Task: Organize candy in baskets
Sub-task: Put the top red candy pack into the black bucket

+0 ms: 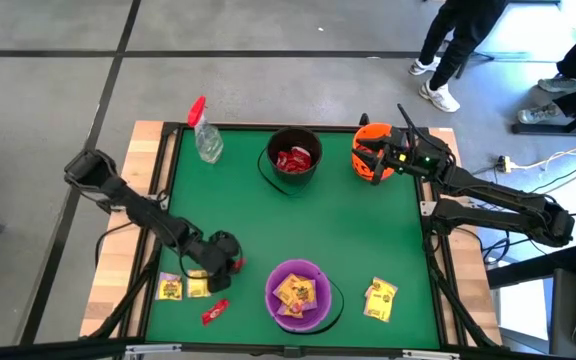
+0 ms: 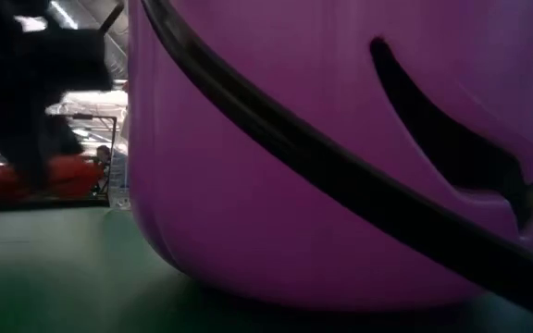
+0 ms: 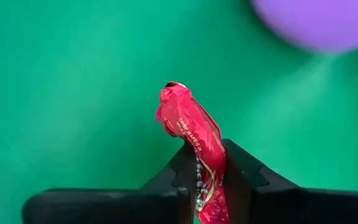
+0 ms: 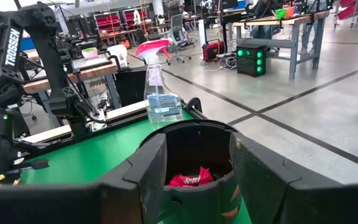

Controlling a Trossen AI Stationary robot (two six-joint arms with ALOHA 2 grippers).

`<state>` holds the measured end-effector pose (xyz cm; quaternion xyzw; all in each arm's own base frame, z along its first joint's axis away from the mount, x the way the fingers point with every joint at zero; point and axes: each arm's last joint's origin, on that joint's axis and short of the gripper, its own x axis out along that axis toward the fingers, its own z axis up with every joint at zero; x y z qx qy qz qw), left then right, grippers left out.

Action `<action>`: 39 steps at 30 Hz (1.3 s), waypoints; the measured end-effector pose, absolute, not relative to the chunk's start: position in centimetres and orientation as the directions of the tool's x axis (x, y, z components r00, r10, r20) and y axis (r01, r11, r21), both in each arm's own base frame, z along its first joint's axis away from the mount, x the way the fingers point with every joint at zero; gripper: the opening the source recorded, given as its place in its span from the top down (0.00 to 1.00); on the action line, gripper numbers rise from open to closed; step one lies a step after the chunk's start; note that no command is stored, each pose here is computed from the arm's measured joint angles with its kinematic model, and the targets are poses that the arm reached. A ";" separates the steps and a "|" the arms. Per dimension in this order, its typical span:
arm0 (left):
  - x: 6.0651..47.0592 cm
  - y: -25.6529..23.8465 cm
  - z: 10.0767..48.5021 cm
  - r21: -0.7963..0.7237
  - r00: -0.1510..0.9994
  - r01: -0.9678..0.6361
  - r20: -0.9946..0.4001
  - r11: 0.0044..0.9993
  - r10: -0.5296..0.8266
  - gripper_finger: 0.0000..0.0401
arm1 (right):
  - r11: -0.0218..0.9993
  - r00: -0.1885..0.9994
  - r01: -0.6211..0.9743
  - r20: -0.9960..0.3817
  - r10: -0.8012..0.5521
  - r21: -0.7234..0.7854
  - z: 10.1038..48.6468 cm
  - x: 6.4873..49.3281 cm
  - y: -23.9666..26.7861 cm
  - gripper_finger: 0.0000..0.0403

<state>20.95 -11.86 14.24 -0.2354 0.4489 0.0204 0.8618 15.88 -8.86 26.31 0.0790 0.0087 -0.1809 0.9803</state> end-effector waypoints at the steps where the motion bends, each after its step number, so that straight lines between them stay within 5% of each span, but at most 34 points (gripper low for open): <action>1: 21.2 -11.5 14.6 -0.376 0.615 -0.236 -0.772 0.896 -0.162 0.91 | 0.922 0.935 0.356 -0.045 -0.353 0.152 26.3 15.9 -8.8 0.56; 9: 23.4 -7.1 18.9 -0.153 0.775 -0.221 -0.627 0.963 0.078 0.90 | 0.922 0.935 0.356 -0.045 -0.353 0.151 26.3 15.9 -8.9 0.56; 19: 26.4 1.2 25.5 0.093 0.827 -0.332 -0.451 0.939 0.337 0.90 | 0.922 0.935 0.356 -0.046 -0.353 0.151 26.3 15.9 -8.9 0.56; 29: 26.6 8.3 28.4 0.052 0.906 -0.348 -0.240 0.936 0.350 0.90 | 0.925 0.935 0.356 -0.046 -0.353 0.132 26.3 15.9 -8.9 0.56; 39: 28.3 11.3 27.1 -0.017 0.942 -0.306 -0.150 0.952 0.301 0.90 | 0.925 0.934 0.356 -0.046 -0.353 0.131 26.3 15.9 -8.9 0.56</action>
